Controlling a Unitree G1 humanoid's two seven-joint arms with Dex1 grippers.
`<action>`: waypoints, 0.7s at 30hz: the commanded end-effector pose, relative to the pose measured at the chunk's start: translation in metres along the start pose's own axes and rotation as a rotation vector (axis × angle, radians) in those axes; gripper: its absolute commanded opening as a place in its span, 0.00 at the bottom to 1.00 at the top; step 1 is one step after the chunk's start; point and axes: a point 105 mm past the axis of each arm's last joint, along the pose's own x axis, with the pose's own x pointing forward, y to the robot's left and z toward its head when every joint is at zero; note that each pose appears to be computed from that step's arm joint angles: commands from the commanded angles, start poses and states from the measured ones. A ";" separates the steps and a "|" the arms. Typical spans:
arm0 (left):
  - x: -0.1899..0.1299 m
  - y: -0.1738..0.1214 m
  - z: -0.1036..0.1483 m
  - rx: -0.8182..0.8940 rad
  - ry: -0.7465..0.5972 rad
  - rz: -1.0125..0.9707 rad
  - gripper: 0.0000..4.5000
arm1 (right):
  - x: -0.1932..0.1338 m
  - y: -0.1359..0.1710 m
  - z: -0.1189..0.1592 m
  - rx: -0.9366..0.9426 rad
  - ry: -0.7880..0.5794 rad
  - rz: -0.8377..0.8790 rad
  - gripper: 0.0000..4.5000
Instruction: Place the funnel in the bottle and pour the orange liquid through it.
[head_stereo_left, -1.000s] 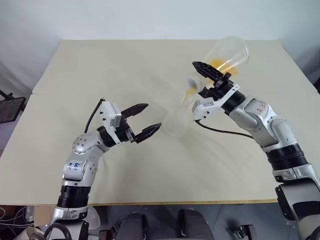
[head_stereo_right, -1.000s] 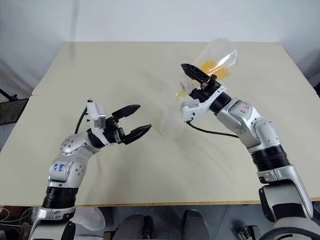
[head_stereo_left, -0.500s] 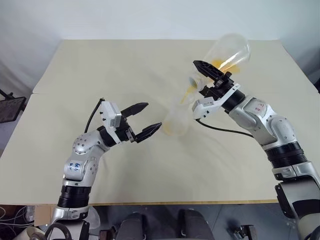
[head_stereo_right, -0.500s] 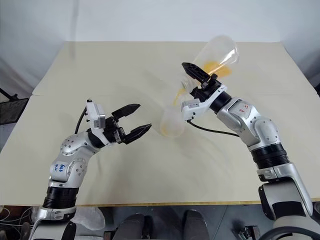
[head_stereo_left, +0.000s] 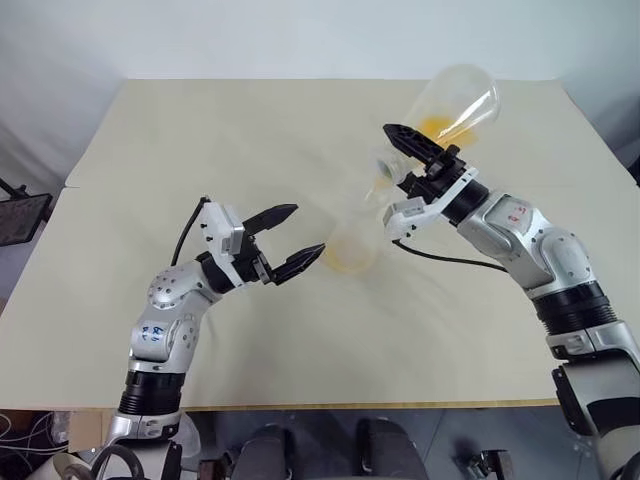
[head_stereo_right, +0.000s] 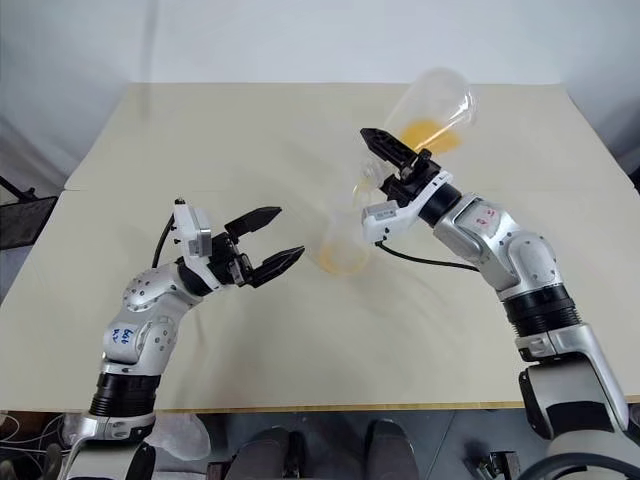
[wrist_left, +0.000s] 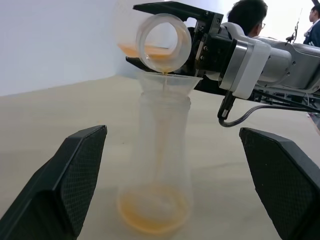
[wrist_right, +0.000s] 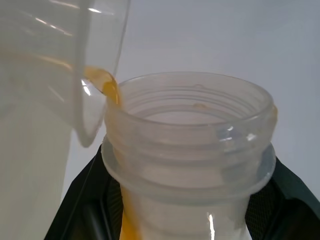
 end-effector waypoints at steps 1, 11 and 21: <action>0.004 0.000 0.009 0.040 -0.026 -0.007 1.00 | 0.003 -0.025 -0.005 -0.044 -0.004 -0.083 0.56; 0.004 -0.001 0.008 0.041 -0.026 -0.005 1.00 | 0.004 -0.028 -0.006 -0.057 -0.002 -0.096 0.56; 0.004 -0.002 0.007 0.042 -0.022 -0.010 1.00 | 0.003 -0.030 -0.007 -0.064 0.002 -0.106 0.56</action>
